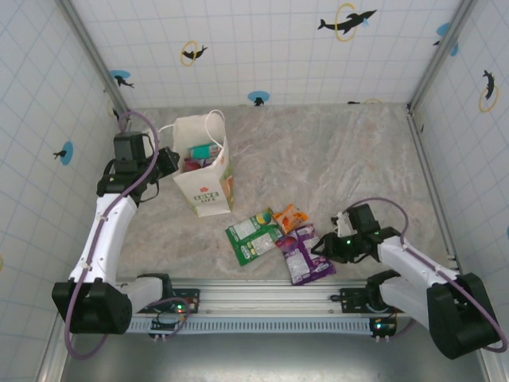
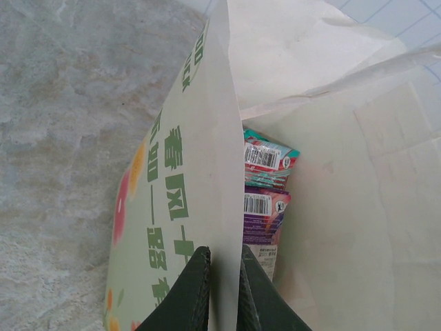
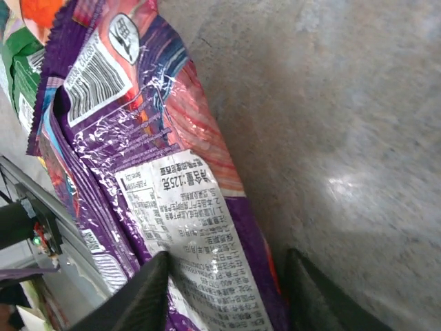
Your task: Place the snacks into the paper bag
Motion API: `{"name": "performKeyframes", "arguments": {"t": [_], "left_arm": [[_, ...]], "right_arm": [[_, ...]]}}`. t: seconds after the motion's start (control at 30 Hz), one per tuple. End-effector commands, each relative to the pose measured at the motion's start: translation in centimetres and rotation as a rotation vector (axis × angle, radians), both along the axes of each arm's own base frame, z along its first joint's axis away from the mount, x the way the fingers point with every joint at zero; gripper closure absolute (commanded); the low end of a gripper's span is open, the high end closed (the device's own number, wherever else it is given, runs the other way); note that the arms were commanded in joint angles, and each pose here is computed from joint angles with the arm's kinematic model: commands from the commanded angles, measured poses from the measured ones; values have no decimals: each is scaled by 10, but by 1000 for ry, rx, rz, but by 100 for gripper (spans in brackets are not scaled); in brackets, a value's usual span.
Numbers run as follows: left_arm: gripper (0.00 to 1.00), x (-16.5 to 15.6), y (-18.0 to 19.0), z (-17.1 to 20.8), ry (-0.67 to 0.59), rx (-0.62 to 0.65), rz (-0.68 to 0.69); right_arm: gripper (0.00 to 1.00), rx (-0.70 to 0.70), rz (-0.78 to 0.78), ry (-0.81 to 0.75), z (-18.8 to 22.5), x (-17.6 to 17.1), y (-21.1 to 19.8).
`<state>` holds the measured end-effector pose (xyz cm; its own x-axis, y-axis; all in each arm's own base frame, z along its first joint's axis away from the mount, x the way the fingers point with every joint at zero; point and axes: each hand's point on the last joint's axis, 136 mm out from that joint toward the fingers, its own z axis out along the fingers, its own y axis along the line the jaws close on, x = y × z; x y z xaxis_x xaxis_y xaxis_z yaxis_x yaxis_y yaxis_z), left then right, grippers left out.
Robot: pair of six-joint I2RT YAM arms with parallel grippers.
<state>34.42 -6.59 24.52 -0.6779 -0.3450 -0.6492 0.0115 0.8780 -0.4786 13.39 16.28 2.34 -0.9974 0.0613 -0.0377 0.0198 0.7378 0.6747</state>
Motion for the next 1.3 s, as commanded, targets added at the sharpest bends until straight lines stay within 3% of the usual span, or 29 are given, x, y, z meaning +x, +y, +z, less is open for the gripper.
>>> {"name": "performKeyframes", "arguments": {"t": [0.0,0.13,0.43,0.8,1.03,1.27], "left_arm": [[85,-2,-6,4,-18,-14,-25],[85,-2,-6,5,-18,-11,-23],[85,-2,-5,9,-28,-10,-20],[85,-3,-6,12,-31,-15,-22],[85,-3,-6,15,-38,-13,-19],[86,-3,-5,15,-41,-10,-16]], "right_arm": [[66,-52,-59,27,-19,-4,-8],[85,-54,-69,-6,-14,2,-8],[99,-78,-145,-174,25,31,-15],[100,-23,-302,-471,118,85,-19],[100,57,-321,-659,189,116,-5],[100,28,-329,-922,274,142,24]]}}
